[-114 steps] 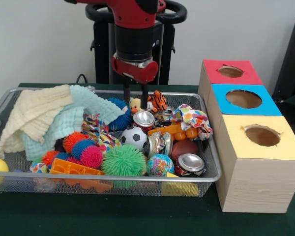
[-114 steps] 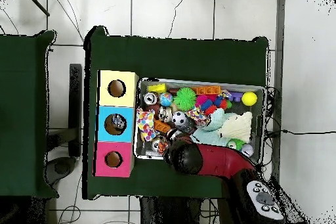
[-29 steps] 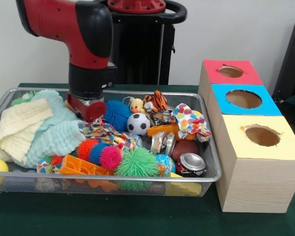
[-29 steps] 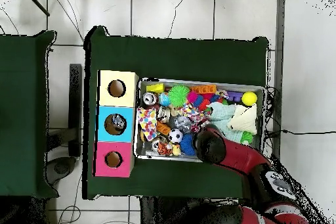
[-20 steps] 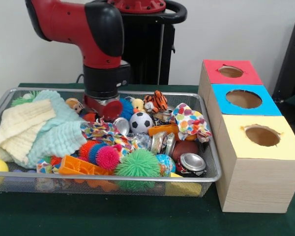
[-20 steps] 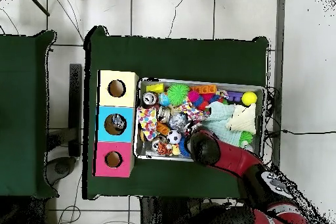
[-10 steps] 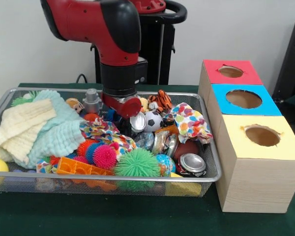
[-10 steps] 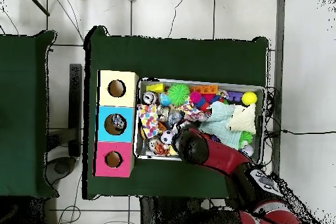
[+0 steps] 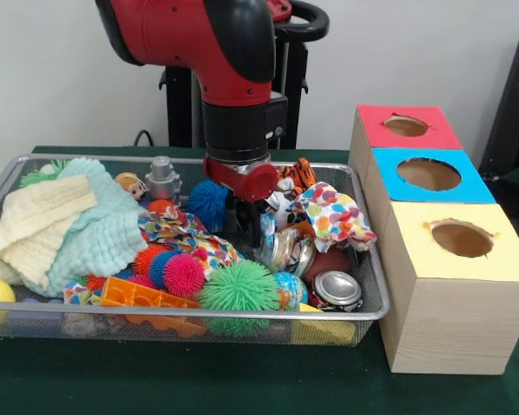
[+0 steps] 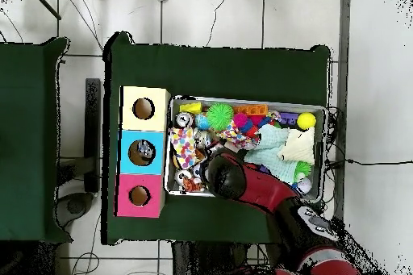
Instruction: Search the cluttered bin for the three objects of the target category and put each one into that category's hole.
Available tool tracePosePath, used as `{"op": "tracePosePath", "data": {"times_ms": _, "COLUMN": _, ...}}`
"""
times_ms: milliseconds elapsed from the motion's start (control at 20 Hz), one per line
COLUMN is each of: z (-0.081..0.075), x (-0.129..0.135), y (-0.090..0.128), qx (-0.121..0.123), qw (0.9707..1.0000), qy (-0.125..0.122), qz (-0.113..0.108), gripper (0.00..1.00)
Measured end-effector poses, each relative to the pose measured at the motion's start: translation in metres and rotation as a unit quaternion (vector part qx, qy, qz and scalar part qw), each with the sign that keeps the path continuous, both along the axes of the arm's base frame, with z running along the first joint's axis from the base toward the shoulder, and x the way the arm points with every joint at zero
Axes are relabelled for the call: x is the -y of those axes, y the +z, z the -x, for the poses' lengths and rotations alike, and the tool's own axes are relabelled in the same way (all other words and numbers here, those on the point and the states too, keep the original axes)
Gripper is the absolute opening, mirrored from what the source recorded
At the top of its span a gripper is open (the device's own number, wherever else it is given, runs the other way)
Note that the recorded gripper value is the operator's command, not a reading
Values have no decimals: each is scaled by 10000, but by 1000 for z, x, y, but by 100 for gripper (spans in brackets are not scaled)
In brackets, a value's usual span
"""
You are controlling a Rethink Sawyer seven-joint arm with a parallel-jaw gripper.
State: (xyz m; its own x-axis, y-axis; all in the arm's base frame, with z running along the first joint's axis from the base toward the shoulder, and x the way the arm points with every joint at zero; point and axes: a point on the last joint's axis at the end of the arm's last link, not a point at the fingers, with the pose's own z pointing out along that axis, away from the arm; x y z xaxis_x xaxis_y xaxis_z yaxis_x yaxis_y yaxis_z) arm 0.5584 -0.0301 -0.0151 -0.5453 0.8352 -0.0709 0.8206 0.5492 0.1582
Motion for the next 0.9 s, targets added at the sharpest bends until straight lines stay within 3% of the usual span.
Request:
{"op": "tracePosePath", "data": {"times_ms": 650, "z": -3, "x": -15, "y": 18, "qx": 35, "qw": 9999, "qy": -101, "qz": -12, "gripper": 100}}
{"op": "tracePosePath", "data": {"times_ms": 900, "z": 0, "x": -26, "y": 36, "qx": 41, "qw": 9994, "qy": 133, "qz": 319, "gripper": 100}}
